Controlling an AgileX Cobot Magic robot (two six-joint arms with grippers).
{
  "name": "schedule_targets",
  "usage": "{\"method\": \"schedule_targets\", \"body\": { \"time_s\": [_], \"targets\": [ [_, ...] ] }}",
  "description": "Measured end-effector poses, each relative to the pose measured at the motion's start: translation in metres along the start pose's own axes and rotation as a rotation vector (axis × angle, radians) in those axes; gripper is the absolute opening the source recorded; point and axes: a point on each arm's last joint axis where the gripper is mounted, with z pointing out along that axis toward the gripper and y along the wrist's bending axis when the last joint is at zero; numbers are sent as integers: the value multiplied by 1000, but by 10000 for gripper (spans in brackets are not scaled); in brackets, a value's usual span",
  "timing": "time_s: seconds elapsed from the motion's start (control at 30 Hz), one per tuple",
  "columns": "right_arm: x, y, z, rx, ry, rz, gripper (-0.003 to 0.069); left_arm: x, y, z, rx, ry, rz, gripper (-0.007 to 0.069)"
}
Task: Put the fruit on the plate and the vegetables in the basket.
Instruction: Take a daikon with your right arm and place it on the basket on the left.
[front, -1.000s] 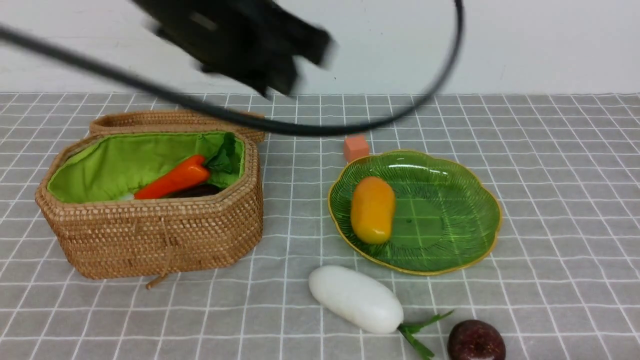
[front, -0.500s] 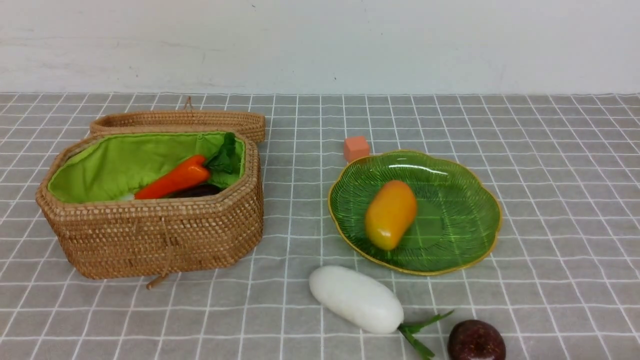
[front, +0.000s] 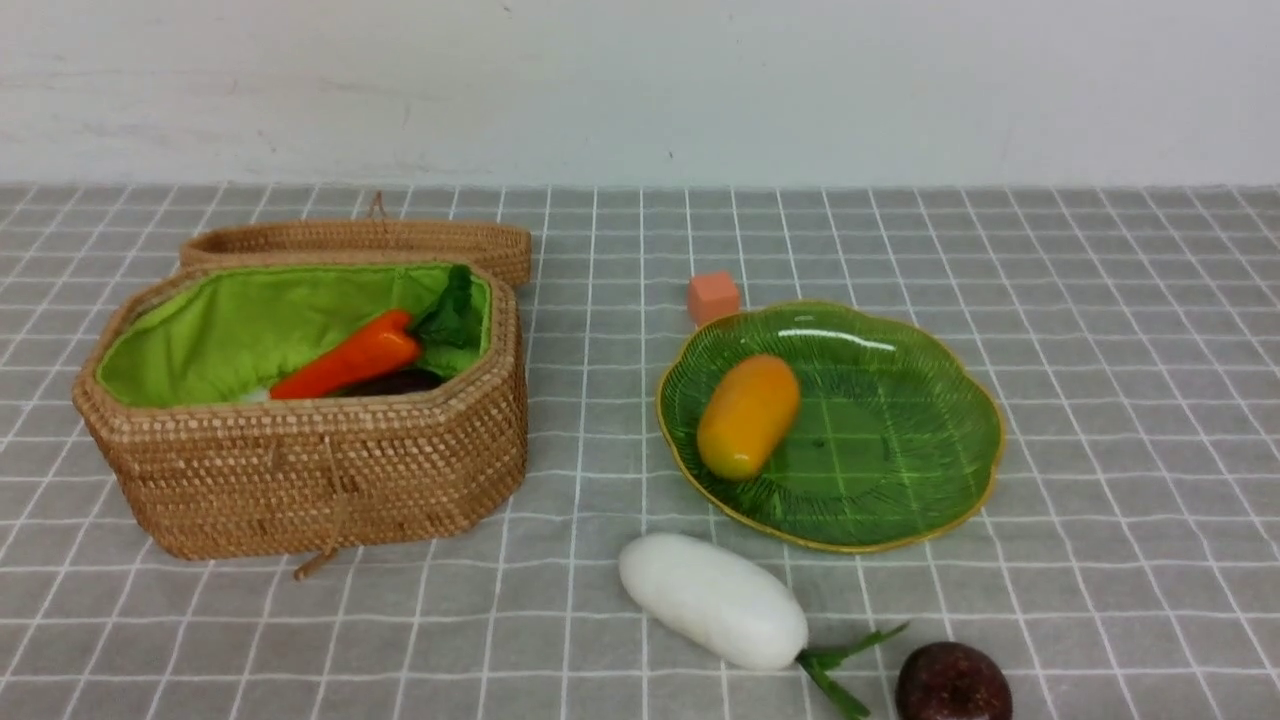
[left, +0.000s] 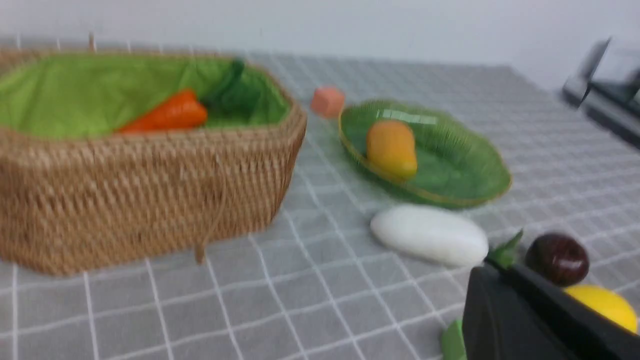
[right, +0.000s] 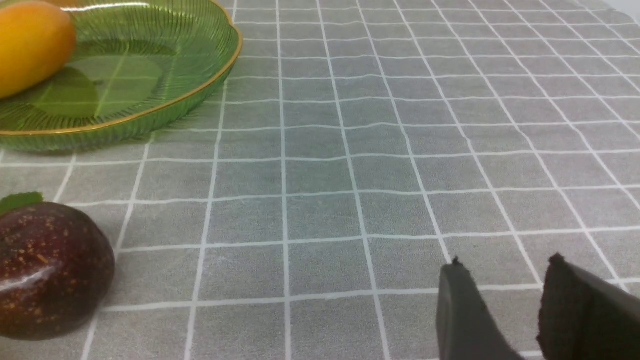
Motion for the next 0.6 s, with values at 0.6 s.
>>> {"method": "schedule_targets", "body": {
  "time_s": [0.6],
  "targets": [
    [0,0,0,0,0,0,242,-12,1,25,-58,-34,140,-13]
  ]
}}
